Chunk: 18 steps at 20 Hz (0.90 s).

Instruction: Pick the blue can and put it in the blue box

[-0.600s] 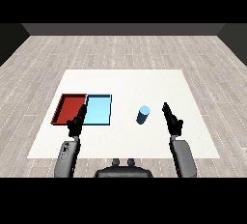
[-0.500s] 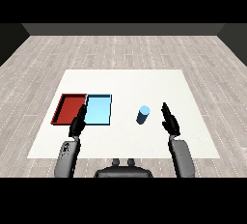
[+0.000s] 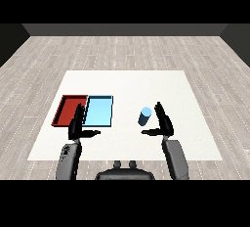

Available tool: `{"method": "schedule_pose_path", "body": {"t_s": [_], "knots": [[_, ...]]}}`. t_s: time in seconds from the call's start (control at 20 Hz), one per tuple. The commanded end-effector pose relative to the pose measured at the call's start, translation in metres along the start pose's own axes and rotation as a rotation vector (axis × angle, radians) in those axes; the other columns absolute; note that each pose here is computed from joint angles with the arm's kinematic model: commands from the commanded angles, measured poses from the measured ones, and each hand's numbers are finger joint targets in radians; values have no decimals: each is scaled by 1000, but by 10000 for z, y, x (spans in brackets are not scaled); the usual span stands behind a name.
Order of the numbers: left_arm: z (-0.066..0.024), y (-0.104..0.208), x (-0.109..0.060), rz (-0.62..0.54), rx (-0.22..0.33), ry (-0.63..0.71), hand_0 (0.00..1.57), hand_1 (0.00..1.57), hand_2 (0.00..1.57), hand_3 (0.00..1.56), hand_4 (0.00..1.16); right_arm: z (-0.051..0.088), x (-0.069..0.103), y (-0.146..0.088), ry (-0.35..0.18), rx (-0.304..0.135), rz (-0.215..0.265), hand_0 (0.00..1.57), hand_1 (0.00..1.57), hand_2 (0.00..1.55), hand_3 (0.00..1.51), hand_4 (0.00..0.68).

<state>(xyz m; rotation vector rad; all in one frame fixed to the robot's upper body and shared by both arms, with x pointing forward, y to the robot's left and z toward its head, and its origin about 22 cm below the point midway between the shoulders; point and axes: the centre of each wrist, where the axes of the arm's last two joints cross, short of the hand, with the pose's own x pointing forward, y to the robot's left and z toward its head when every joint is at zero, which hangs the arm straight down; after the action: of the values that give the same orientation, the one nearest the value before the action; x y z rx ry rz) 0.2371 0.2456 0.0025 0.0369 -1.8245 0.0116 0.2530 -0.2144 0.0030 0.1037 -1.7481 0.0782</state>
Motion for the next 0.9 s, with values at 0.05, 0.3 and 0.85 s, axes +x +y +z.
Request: {"method": "schedule_pose_path", "body": {"t_s": [0.05,0.3,0.85], "knots": [[114,-66,-134,9,22,-96,0,0,0,0,0,5,-206,-80,-91,28,-37,0,0,0,0,0],[138,70,-63,9,2,-86,0,0,0,0,0,33,-232,103,-87,30,-46,0,0,0,0,0],[21,-109,-89,-6,5,-122,0,0,0,0,0,-112,-171,-89,-75,6,-35,0,0,0,0,0]]}}
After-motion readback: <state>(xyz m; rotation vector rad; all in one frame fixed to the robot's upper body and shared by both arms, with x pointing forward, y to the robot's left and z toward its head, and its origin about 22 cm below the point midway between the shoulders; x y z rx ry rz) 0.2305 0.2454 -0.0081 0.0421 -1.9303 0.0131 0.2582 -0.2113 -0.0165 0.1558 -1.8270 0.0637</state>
